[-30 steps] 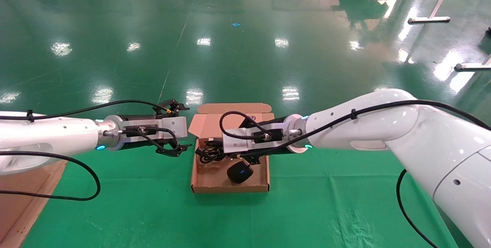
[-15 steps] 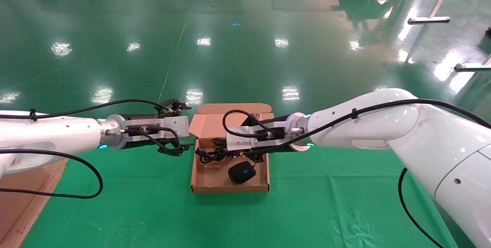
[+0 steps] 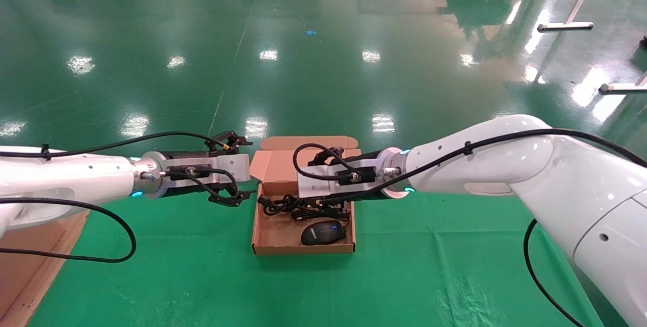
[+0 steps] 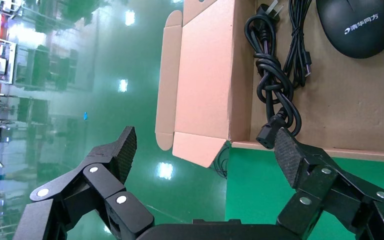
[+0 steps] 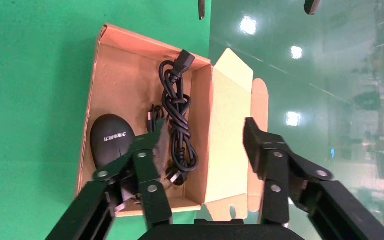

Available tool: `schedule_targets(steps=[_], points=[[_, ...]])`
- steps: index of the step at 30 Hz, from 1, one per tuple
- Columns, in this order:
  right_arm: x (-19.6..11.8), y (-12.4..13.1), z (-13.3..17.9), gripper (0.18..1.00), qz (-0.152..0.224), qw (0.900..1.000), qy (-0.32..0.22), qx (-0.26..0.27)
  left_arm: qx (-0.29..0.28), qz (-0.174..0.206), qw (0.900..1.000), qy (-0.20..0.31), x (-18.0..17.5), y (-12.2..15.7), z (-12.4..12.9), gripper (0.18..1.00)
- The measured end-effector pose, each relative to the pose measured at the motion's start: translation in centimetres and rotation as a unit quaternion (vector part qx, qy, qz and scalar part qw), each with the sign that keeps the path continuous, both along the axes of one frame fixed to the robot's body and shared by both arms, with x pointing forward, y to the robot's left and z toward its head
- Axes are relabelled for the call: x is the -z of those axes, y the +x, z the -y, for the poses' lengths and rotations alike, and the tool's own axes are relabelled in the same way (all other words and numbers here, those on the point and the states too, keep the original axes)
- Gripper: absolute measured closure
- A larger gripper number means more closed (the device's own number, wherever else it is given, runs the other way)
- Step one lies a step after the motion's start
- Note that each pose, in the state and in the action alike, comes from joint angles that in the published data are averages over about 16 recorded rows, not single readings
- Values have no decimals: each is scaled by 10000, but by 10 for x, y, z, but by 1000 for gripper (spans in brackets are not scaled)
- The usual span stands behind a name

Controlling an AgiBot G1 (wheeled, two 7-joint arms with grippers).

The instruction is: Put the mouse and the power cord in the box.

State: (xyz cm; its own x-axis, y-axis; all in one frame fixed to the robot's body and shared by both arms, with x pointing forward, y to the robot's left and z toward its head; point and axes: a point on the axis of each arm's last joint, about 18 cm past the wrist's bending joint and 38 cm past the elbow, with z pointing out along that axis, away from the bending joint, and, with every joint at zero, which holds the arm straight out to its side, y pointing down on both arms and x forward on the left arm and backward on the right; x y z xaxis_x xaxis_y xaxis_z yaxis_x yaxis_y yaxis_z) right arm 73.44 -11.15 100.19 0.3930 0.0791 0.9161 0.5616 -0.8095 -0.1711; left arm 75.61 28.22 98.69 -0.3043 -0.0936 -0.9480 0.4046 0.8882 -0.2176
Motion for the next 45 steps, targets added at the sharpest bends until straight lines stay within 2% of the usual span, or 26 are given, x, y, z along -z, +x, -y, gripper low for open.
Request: schedule_targets(steps=[10,14,18,26,36,45], points=[[13,-11,9,463,-463,9972,563,-170,331,-231,9972,-632,8,-12,6,184],[21,-21,17,368,-787,9917,975,-301,573,-396,9918,-1073,12,-22,9,184],[27,-32,27,308,-1107,9828,1408,-446,834,-568,9833,-1517,14,-35,11,184],[34,-59,51,214,-1639,9590,2187,-746,1349,-895,9600,-2285,14,-66,11,184],[33,-99,87,181,-2109,9246,2962,-1137,1979,-1287,9246,-2990,8,-112,5,184],[27,-142,123,178,-2380,8964,3428,-1495,2511,-1651,8929,-3354,1,-160,-3,184]])
